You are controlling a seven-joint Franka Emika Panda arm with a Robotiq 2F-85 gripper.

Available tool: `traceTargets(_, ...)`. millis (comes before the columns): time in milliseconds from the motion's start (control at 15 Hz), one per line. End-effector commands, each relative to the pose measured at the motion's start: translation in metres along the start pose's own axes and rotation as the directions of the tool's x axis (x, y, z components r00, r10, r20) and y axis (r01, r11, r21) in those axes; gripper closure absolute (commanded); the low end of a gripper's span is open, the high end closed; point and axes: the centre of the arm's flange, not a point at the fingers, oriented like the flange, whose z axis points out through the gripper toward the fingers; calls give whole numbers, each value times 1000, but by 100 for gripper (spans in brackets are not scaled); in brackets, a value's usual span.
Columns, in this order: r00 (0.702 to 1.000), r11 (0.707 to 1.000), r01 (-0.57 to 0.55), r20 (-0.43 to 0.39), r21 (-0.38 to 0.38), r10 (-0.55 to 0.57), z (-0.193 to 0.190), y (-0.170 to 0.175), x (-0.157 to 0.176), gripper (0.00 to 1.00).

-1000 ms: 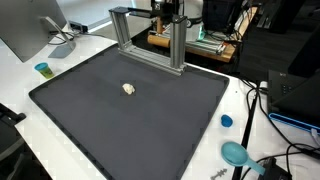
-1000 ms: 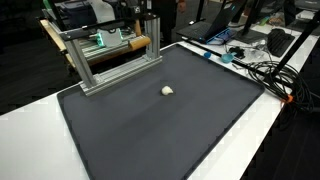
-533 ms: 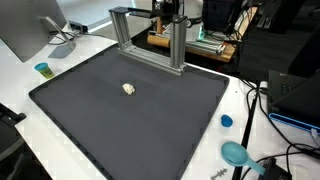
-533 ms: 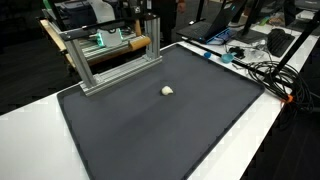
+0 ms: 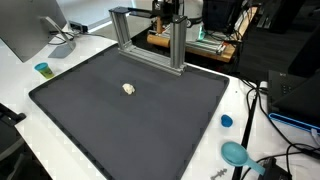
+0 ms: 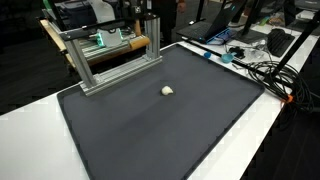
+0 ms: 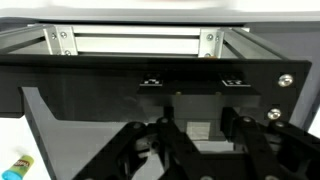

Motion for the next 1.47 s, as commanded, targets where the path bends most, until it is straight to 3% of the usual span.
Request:
traceTargets(0,999,999,-49,9,18,49,-6,-1,0,78)
traceTargets(267,984,986,-166,-66,2,166,-16,8,26,78)
traceTargets(600,959,967,-253,-140,-22,248,-23,19,102,78)
traceTargets(1000,972,971,-217,-114,-100,206,-7,-24,170,78)
traceTargets(1200,991,990,-129,-37,-52,127,-30,-53,157,78)
traceTargets(1267,985,984,-163,-66,-65,159,0,-39,154,53)
traceTargets(1400,990,989,-135,-43,-64,133,-11,-55,153,53)
